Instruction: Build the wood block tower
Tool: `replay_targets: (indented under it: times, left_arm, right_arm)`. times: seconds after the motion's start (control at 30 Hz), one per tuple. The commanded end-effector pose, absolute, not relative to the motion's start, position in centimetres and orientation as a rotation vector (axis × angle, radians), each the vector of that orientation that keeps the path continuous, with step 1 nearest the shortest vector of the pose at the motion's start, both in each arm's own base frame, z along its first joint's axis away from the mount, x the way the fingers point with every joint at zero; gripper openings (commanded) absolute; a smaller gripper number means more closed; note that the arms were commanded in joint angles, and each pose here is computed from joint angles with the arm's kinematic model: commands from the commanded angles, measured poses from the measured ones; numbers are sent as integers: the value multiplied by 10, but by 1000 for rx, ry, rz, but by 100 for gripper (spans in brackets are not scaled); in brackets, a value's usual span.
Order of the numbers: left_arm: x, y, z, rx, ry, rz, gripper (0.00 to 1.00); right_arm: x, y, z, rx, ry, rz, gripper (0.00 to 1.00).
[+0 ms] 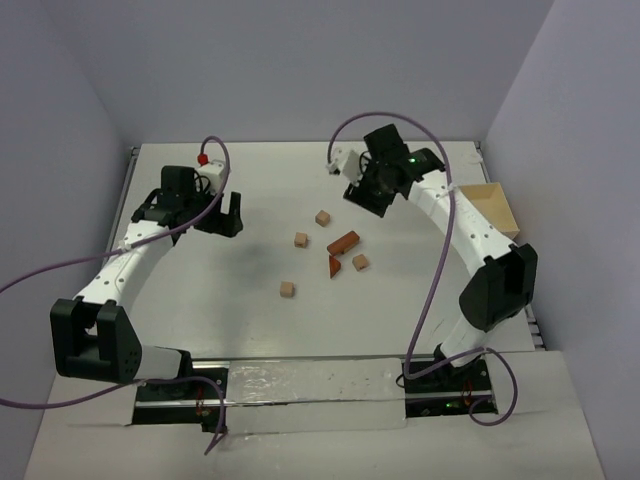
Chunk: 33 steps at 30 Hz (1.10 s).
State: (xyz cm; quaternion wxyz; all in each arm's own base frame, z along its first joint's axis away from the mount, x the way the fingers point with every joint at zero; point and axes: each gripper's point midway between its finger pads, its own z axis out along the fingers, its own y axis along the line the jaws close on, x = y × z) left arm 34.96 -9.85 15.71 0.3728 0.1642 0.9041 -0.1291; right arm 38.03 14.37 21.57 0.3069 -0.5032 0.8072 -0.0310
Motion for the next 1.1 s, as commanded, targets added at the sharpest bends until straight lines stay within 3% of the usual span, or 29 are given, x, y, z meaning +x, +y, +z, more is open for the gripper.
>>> replay_targets:
  times: [0.0, 0.43, 0.67, 0.87, 1.07]
  left_arm:
    - [359, -105, 180, 468, 2239, -290, 99]
    - [351, -110, 171, 484, 2265, -318, 99]
    - [346, -117, 162, 502, 2286, -374, 99]
    - [346, -117, 160, 509, 2298, -371, 99]
    - [345, -112, 154, 506, 2315, -345, 99]
  right_arm:
    - [365, 140, 202, -1794, 1980, -156, 65]
    - [334, 183, 173, -2332, 1592, 50, 65]
    - [331, 208, 146, -2522, 1504, 97, 83]
    - [343, 226, 126, -2607, 1491, 156, 83]
    - [349, 226, 101, -2675, 1477, 165, 75]
